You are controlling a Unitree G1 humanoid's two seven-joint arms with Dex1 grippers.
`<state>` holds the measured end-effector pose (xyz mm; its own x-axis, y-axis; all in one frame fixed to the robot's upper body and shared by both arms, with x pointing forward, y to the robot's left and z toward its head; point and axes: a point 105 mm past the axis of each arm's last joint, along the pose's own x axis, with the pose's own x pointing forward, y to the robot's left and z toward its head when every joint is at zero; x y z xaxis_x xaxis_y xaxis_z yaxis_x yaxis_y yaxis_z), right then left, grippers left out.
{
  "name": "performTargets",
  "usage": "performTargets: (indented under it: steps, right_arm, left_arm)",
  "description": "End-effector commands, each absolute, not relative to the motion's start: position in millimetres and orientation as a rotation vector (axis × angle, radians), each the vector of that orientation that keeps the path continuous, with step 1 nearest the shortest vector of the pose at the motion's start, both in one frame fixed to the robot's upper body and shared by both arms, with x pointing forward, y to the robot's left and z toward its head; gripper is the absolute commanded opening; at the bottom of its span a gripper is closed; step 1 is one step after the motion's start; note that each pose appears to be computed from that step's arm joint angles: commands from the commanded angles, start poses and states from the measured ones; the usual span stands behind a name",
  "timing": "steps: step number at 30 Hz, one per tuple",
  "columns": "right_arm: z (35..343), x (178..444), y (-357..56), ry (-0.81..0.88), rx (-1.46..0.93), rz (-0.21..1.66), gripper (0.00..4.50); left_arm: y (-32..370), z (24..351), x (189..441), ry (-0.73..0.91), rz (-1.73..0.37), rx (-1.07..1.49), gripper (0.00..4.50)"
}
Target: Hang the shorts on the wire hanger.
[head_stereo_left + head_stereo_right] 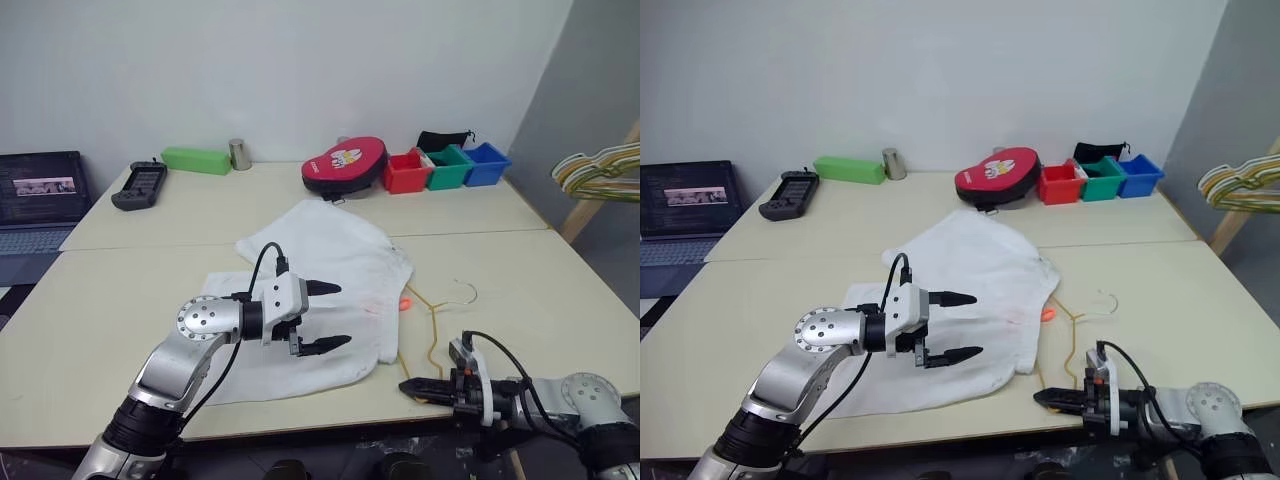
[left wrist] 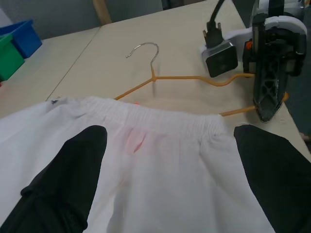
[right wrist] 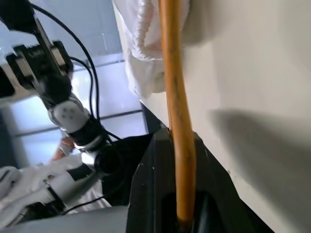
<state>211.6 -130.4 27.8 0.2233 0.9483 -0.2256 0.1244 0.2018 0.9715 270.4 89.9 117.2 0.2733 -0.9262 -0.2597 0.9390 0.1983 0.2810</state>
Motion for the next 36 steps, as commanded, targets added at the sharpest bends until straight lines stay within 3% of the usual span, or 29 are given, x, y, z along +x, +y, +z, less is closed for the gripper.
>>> performTargets:
  steps: [1,8,14,24,32,36]
  right_arm:
    - [92,276,-143,0.819,1.259,0.885,0.00]
    - [86,264,-136,0.856,0.883,0.916,0.00]
    - [102,260,-131,0.845,0.755,1.003,0.00]
    - [123,253,-129,0.887,0.837,1.097,0.00]
    - [113,240,-122,0.924,0.930,1.089,0.00]
    - [111,253,-122,0.907,0.901,1.037,0.00]
  left_arm:
    - [86,125,271,-0.011,-1.317,0.450,4.47]
    - [87,124,271,-0.009,-1.319,0.456,4.47]
    - [85,124,271,-0.011,-1.321,0.456,4.47]
    - [82,124,271,-0.017,-1.320,0.451,4.47]
    - [82,123,268,-0.019,-1.305,0.441,4.47]
    - [80,123,268,-0.023,-1.305,0.436,4.47]
